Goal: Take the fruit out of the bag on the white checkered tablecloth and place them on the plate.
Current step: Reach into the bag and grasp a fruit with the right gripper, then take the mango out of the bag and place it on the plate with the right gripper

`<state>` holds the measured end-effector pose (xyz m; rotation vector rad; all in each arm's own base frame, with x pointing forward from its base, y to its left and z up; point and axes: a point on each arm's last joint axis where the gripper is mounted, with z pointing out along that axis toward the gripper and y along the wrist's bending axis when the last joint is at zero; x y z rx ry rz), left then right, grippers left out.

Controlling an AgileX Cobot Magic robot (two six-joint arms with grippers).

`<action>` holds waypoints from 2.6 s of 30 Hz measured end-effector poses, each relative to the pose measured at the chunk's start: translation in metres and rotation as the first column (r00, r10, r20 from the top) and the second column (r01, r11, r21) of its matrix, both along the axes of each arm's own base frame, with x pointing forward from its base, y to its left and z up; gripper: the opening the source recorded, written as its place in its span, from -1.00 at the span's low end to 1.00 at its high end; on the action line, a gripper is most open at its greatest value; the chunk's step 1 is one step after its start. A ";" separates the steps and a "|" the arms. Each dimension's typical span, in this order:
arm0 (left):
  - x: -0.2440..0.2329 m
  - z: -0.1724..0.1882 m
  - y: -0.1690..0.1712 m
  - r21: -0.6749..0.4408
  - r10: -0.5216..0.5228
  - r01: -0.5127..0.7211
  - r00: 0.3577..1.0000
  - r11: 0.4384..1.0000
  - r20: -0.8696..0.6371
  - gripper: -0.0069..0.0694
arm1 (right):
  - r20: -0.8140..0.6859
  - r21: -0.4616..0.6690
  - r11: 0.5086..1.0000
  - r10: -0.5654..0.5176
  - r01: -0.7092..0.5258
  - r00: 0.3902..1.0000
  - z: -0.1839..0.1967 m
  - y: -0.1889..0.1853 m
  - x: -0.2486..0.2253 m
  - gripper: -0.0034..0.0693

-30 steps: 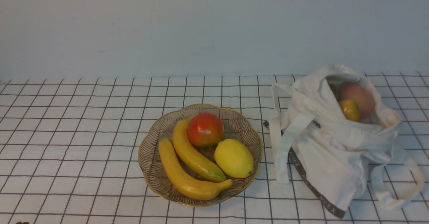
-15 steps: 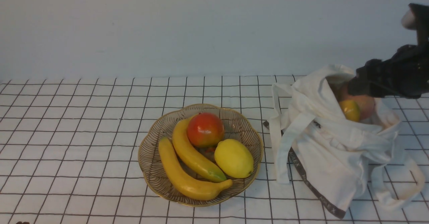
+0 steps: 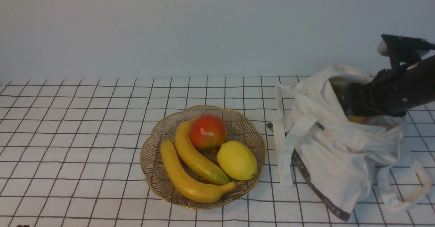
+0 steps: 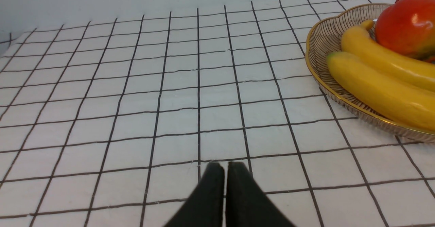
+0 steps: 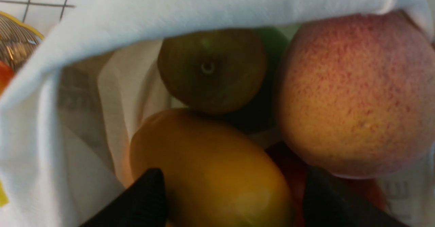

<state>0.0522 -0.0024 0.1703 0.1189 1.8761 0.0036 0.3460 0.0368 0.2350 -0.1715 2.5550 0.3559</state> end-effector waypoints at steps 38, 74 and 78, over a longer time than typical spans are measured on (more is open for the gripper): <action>0.000 0.000 0.000 0.000 0.000 0.000 1.000 1.000 0.000 -0.84 | 0.484 0.055 0.994 0.053 -0.091 0.874 0.197 0.004 -0.115 0.16; 0.000 0.000 0.000 0.000 0.000 0.000 1.000 1.000 0.000 -0.84 | 0.122 0.122 0.906 0.392 -0.406 0.912 -0.009 0.205 -0.020 0.16; 0.000 0.000 0.000 0.000 0.000 0.000 1.000 1.000 0.000 -0.84 | 0.125 0.122 0.907 0.389 -0.404 0.913 -0.010 0.205 -0.019 0.17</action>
